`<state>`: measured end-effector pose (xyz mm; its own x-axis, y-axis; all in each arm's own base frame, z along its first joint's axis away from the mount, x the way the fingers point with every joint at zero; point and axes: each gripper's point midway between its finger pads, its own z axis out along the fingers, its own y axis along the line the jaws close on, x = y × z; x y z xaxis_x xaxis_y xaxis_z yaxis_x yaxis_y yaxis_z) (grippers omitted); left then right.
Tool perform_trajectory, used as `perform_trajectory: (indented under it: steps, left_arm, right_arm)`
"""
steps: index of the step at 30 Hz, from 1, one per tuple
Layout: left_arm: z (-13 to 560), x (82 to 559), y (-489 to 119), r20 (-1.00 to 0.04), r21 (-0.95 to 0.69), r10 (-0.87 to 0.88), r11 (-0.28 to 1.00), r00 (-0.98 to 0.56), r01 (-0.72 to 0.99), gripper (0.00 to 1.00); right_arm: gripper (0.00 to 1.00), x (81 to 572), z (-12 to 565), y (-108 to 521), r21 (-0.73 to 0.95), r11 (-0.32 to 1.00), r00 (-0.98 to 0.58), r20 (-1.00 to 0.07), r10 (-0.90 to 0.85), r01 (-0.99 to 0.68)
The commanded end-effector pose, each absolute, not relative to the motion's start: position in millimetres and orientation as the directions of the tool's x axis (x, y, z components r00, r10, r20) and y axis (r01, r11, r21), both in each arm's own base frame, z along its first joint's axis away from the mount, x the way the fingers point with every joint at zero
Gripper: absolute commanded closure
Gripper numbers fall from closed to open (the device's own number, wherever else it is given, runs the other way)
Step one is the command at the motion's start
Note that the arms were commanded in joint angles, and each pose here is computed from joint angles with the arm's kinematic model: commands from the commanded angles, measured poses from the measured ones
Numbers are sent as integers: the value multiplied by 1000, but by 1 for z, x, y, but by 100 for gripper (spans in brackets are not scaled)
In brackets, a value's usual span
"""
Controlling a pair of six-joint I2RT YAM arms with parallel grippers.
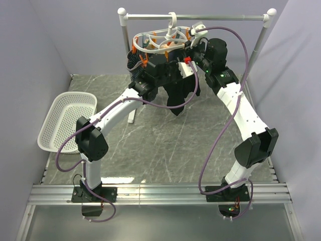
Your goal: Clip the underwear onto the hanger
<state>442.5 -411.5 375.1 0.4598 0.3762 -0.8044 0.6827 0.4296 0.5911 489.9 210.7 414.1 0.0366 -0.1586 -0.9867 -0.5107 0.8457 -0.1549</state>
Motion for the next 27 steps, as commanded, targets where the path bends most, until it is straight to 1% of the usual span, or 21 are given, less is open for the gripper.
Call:
perform_trajectory:
  steps: [1, 15, 19, 27]
  left_arm:
    - [423, 438, -409, -787, 614, 312, 474, 532, 631, 100]
    - [430, 438, -403, -776, 626, 315, 488, 546, 608, 100]
    - [443, 438, -400, -761, 637, 301, 515, 575, 574, 100]
    - [446, 437, -398, -742, 656, 312, 522, 594, 545, 100]
  right_arm:
    - [100, 483, 375, 222, -158, 805, -67, -969, -238, -572]
    - [100, 485, 370, 219, -184, 805, -69, -961, -268, -564]
    - [100, 485, 371, 220, -181, 806, -71, -961, -266, -564]
    - [100, 489, 372, 216, -182, 822, -77, -962, -263, -540]
